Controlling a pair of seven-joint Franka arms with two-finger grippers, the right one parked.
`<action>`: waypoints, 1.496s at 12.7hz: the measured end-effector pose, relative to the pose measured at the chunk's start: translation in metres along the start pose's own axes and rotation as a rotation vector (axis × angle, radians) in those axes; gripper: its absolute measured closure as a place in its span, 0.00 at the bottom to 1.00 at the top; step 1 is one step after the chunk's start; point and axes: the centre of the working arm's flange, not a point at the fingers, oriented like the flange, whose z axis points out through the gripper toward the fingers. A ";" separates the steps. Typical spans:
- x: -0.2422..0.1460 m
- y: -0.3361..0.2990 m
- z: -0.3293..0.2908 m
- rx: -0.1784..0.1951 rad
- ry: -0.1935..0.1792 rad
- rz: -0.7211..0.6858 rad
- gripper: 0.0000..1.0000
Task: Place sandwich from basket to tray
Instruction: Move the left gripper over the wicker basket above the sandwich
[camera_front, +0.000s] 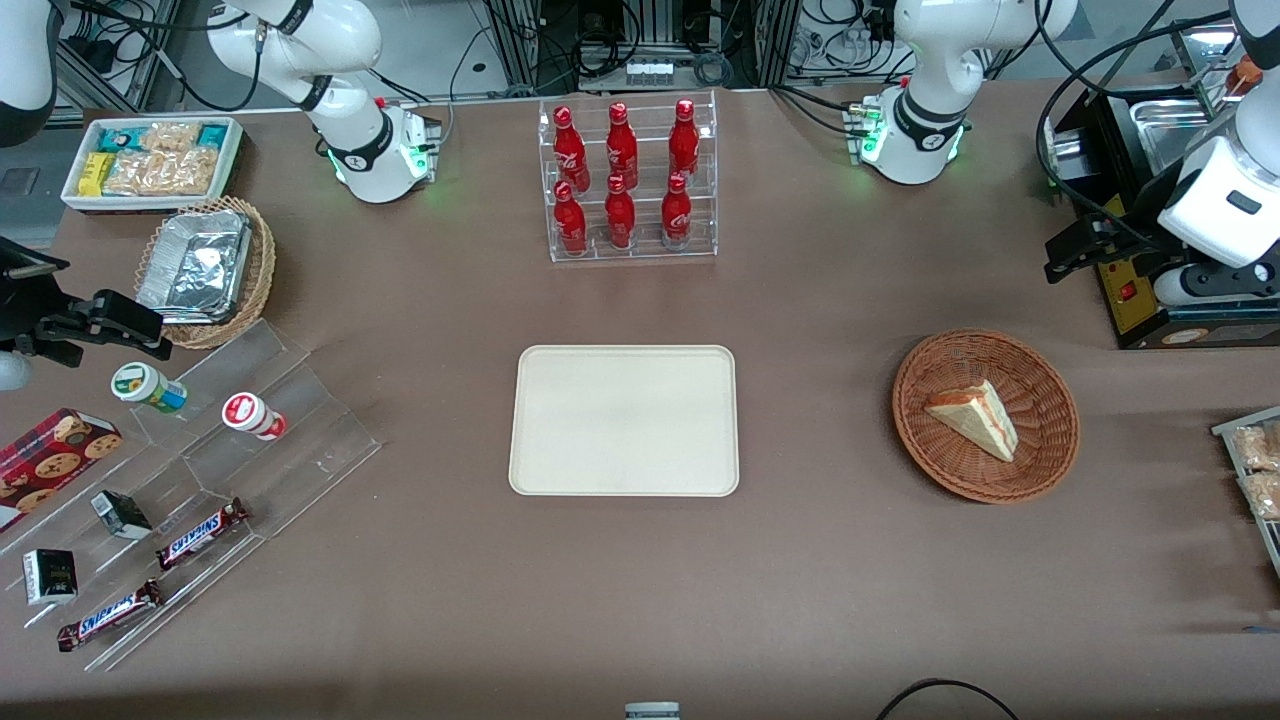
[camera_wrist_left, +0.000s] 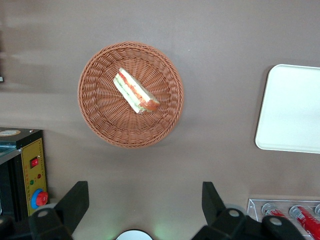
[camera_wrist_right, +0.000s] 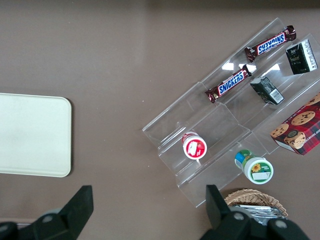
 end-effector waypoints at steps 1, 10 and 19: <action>0.000 0.000 0.000 0.000 0.000 0.001 0.00; 0.017 -0.027 0.020 0.017 -0.037 -0.030 0.00; 0.048 -0.092 0.163 0.033 -0.069 -0.406 0.00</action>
